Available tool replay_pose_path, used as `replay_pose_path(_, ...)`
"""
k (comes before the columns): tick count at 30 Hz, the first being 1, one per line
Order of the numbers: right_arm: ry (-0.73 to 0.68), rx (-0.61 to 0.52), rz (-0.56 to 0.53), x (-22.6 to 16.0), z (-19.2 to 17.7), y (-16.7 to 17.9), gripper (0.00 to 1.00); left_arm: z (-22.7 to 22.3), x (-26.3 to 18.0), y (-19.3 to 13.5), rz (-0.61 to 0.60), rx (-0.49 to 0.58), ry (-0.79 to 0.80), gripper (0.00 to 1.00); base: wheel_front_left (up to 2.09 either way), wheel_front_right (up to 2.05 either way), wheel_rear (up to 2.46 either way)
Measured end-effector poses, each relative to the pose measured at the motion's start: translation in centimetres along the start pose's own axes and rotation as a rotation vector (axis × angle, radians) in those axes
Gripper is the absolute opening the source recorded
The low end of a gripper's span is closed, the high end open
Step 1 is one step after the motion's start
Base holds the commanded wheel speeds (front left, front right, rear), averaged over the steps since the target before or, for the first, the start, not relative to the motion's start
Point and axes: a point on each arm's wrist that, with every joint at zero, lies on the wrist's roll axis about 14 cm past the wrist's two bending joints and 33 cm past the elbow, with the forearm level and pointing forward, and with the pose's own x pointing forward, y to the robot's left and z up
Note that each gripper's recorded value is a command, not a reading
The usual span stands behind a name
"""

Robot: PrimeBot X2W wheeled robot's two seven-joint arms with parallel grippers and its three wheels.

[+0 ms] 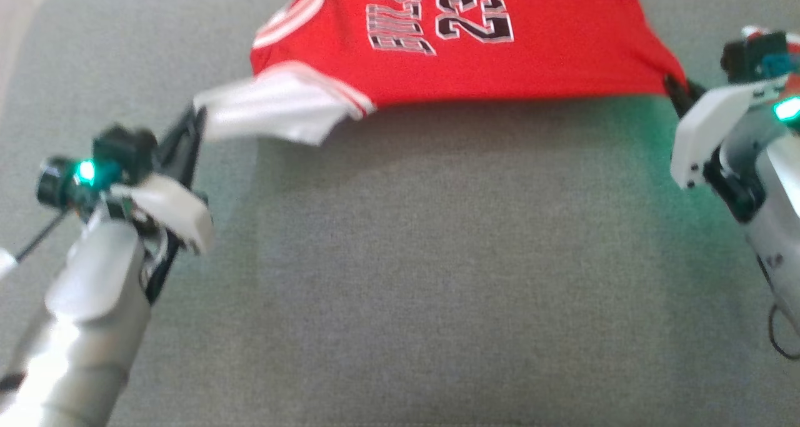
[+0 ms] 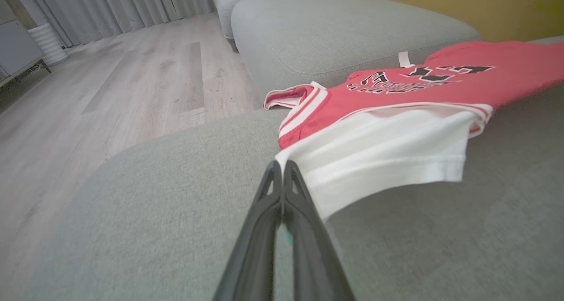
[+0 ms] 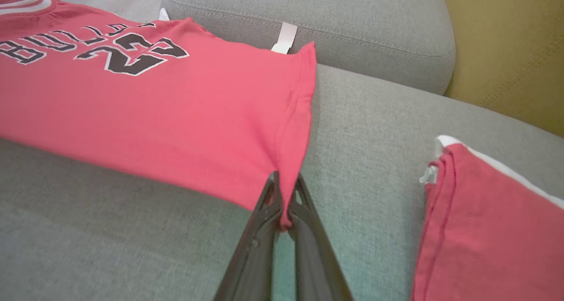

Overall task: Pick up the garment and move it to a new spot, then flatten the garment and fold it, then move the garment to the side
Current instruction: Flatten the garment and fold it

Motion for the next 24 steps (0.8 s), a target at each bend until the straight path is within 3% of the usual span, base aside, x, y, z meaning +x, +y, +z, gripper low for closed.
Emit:
replay_pose_path(5, 0.046, -0.017, 0.041, -2.3, -0.5, 0.5, 0.00, 0.4, -2.9, -0.7, -0.040, 0.029, 0.008, 0.00, 0.00, 0.00, 0.00)
replay_pose_path(8, 0.081, 0.061, 0.102, -3.7, -1.2, 2.0, 0.00, 0.6, -4.6, -1.2, -0.062, 0.022, 0.032, 0.00, 0.00, 0.00, 0.00)
replay_pose_path(14, 0.233, 0.078, 0.177, -7.3, -5.6, 3.6, 0.00, -1.6, -8.9, -3.2, -0.119, 0.014, 0.135, 0.00, 0.00, 0.00, 0.00)
replay_pose_path(24, 0.299, 0.122, 0.259, -10.6, -7.2, 5.2, 0.00, -4.4, -14.4, -6.2, -0.221, -0.030, 0.305, 0.00, 0.00, 0.00, 0.00)
